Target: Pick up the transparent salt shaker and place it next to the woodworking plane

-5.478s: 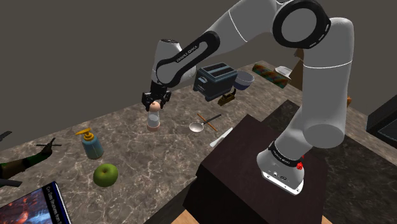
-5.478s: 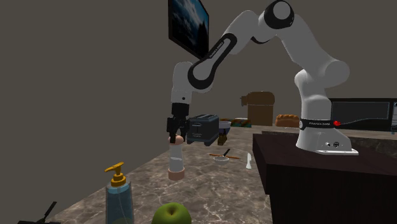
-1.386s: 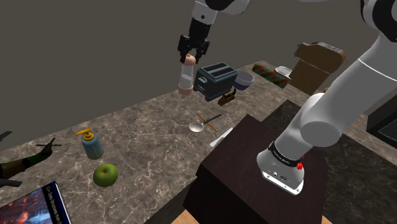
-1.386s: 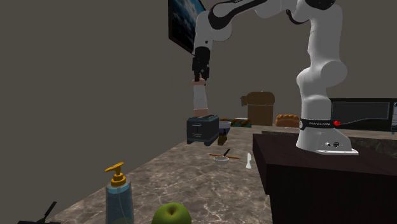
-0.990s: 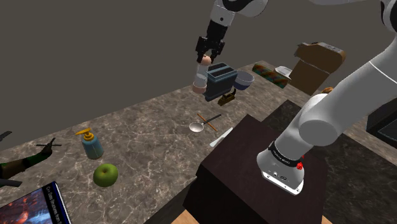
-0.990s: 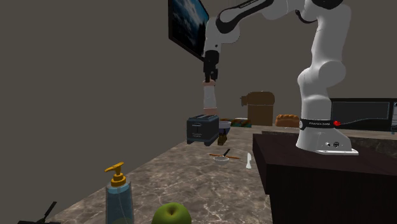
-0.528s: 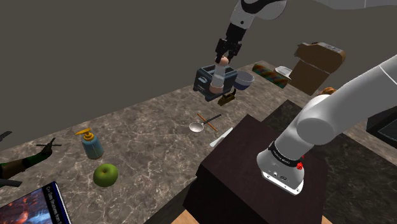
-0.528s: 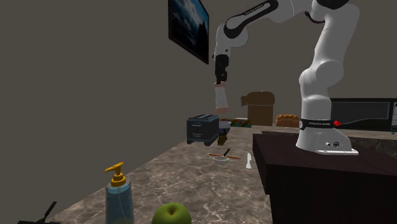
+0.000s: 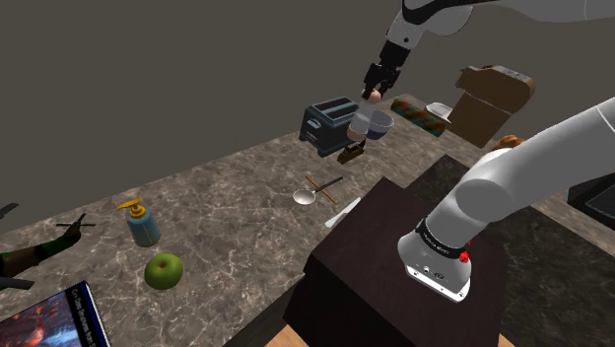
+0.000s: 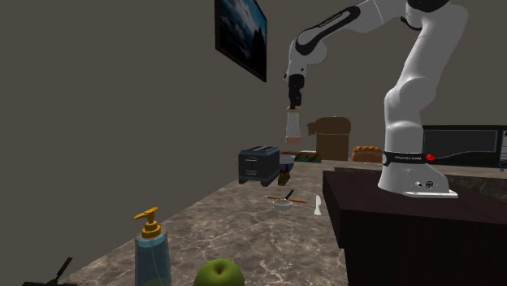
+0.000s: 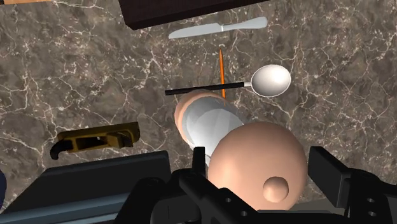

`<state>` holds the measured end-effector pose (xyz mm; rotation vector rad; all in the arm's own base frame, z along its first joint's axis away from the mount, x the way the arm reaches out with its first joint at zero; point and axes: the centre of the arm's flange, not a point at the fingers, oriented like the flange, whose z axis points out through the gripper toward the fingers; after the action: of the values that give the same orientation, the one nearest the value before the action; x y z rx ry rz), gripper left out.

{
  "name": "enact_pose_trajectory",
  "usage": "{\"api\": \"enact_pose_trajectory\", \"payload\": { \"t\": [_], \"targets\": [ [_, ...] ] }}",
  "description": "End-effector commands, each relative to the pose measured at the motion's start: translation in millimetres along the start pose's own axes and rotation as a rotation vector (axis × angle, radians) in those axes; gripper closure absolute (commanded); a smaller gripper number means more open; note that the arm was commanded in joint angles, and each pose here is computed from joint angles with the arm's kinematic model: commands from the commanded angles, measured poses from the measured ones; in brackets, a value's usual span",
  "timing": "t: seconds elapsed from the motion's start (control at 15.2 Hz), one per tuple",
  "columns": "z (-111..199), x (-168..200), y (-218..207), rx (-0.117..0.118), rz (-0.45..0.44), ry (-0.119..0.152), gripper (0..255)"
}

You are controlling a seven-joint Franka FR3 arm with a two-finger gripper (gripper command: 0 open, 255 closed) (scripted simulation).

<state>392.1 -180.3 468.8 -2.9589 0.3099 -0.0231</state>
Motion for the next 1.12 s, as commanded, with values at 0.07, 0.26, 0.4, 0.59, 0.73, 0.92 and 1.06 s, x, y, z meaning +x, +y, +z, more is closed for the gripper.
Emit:
{"api": "enact_pose_trajectory", "payload": {
  "t": [0.07,0.26,0.4,0.59,0.73,0.92,1.06],
  "targets": [
    [-8.3,-10.1,36.8,0.0,-0.001,0.0,255],
    [-15.4,-22.8,77.7,0.0,-0.001,0.0,255],
    [-5.0,-22.7,79.5,0.0,-0.001,0.0,255],
    [10.7,-22.7,82.1,0.0,-0.001,0.0,255],
    [21.1,-22.7,83.9,0.0,-0.001,0.0,255],
    [36.7,-22.7,86.5,0.0,-0.001,0.0,255],
    [47.1,-22.6,88.2,0.0,-0.001,0.0,255]
  ]
}}
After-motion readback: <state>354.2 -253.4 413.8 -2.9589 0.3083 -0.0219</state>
